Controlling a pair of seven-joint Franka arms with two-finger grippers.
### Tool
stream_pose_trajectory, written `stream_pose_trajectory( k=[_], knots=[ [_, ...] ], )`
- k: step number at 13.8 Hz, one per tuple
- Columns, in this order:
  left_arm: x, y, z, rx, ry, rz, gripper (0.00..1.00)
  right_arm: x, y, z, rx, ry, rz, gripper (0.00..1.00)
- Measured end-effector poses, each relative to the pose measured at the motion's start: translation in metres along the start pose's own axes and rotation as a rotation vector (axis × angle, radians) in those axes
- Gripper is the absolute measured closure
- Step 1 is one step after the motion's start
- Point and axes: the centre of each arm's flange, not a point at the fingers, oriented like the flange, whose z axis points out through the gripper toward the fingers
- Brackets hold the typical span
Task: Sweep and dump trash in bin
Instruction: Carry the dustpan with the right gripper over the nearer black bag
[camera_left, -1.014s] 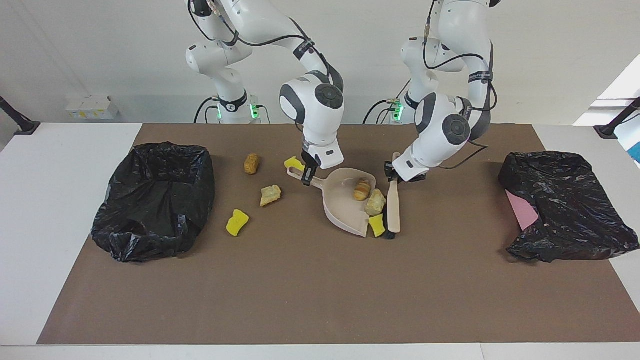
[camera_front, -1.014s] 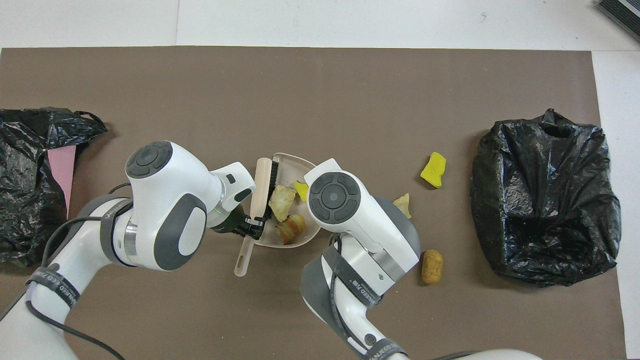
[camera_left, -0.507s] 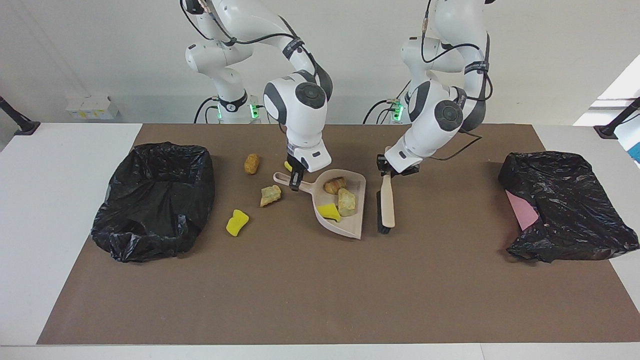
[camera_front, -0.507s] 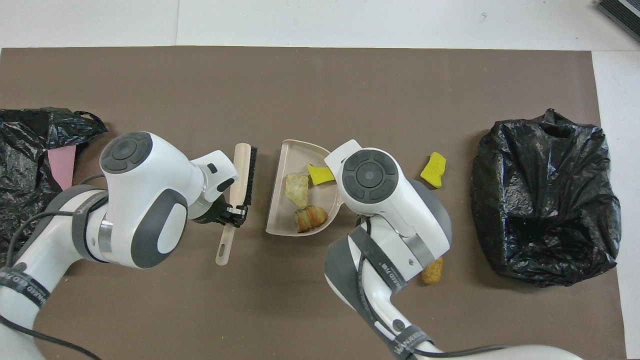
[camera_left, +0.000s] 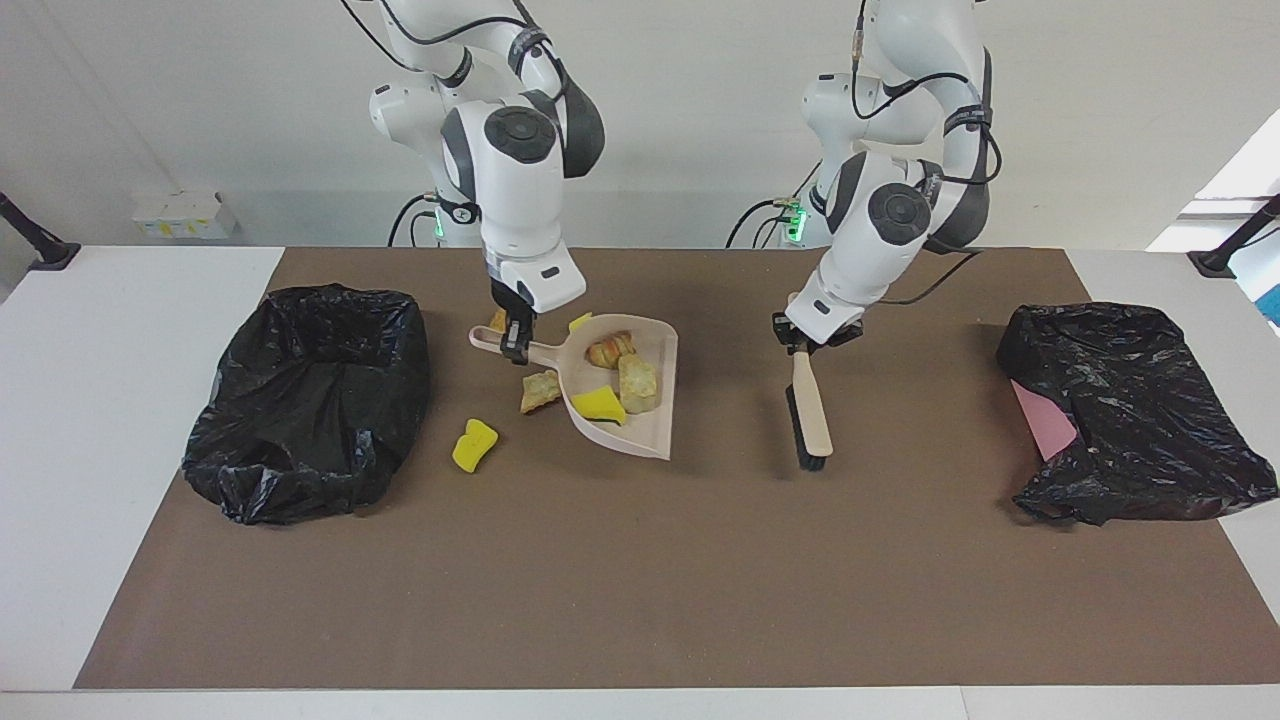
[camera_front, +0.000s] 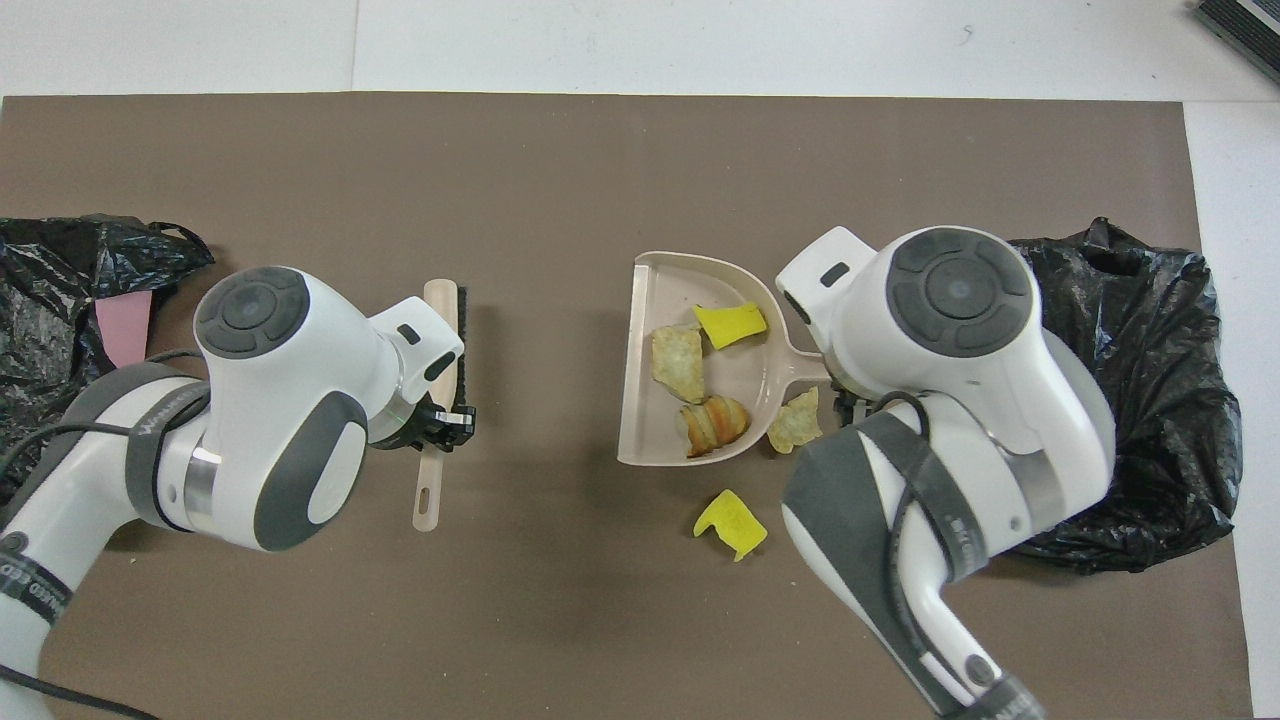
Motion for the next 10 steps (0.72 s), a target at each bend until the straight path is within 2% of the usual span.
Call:
stream_pose_trajectory(
  k=[2, 5, 8, 10],
  knots=[
    [-0.035, 0.023, 0.017, 0.029, -0.030, 0.009, 0.74, -0.047, 0.005, -0.018, 0.004, -0.001, -0.103, 0.69],
    [-0.093, 0.047, 0.039, 0.074, -0.059, -0.005, 0.74, -0.127, 0.023, -0.017, 0.014, 0.001, -0.167, 0.69],
    [-0.151, 0.069, 0.055, 0.104, -0.041, 0.002, 0.74, -0.223, 0.035, -0.001, 0.045, 0.004, -0.178, 0.69],
    [-0.179, 0.084, 0.064, 0.102, -0.002, -0.033, 0.74, -0.286, 0.035, 0.009, 0.049, 0.009, -0.191, 0.69]
  ],
)
